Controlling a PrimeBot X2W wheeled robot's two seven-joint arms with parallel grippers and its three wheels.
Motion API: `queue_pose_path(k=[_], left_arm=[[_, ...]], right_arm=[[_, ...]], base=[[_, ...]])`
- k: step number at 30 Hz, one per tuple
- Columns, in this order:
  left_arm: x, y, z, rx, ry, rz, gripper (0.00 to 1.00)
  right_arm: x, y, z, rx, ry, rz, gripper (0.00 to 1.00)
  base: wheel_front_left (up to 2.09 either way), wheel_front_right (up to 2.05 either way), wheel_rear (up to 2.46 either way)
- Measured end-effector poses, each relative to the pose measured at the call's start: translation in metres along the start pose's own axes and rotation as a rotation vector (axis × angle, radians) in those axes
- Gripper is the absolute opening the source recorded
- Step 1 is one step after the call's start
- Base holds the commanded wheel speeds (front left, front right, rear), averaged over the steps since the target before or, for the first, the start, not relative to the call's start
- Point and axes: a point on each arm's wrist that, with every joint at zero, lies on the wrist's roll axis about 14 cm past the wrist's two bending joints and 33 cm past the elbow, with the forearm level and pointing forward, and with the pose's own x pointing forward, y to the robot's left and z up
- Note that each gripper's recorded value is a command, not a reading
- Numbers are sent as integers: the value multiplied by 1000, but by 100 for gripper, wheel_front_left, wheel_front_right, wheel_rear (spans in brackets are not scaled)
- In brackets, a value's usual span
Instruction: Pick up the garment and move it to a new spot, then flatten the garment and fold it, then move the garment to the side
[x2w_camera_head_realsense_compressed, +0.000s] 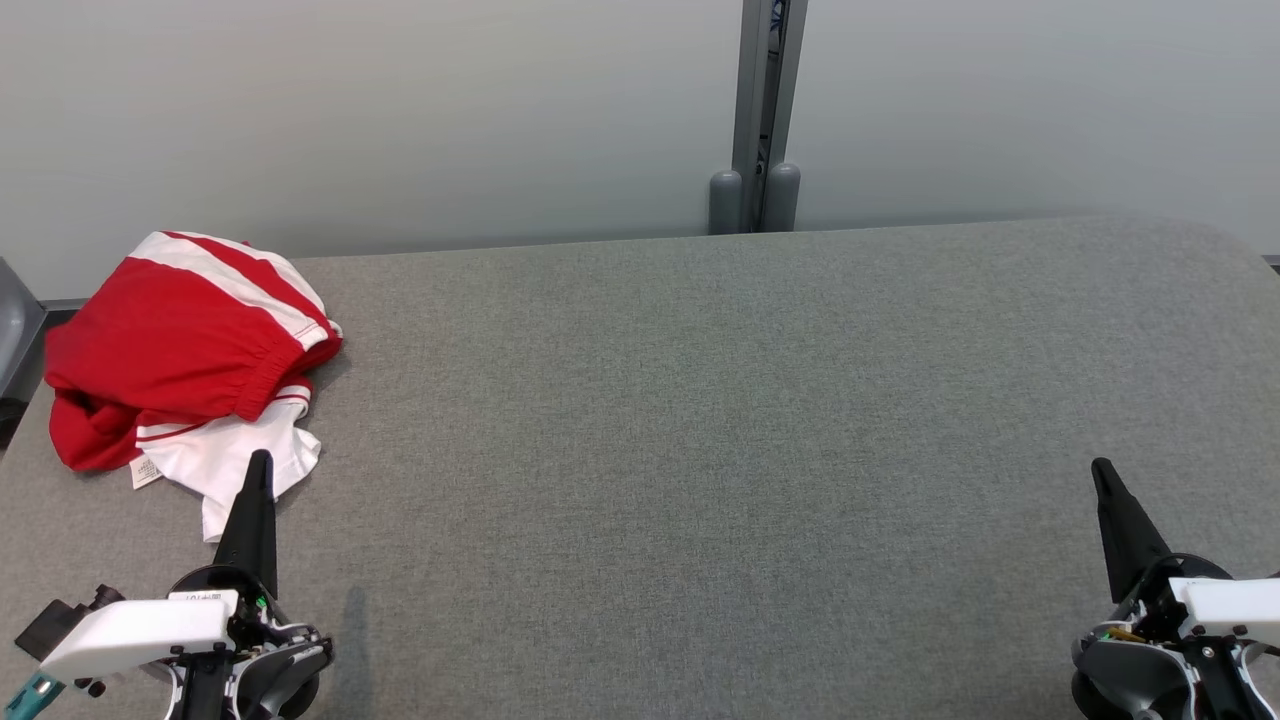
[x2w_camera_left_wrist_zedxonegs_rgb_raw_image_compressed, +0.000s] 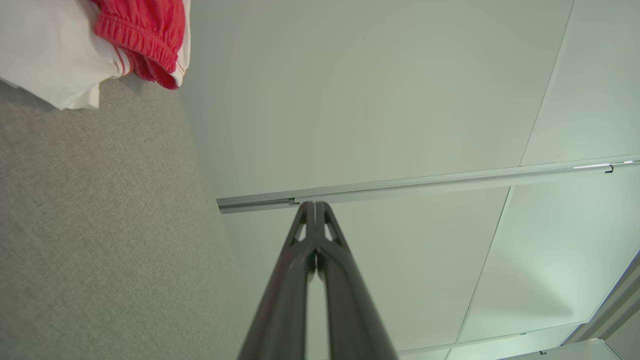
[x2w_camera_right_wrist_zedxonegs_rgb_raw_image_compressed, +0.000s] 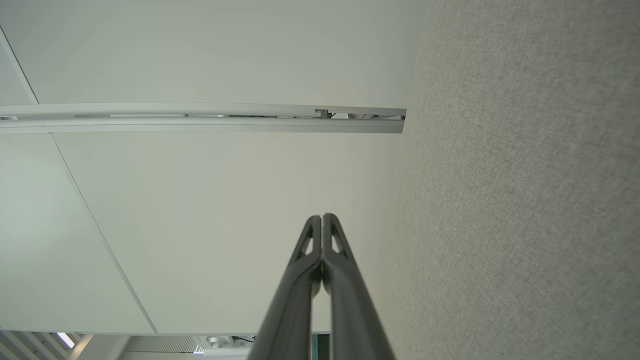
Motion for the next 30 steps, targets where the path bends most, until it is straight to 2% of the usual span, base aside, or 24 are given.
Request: queue_pose_path(k=[30], left_arm=[[0,0,0,0,0,0,0]], right_arm=[[0,0,0,0,0,0,0]], base=[[0,0,0]])
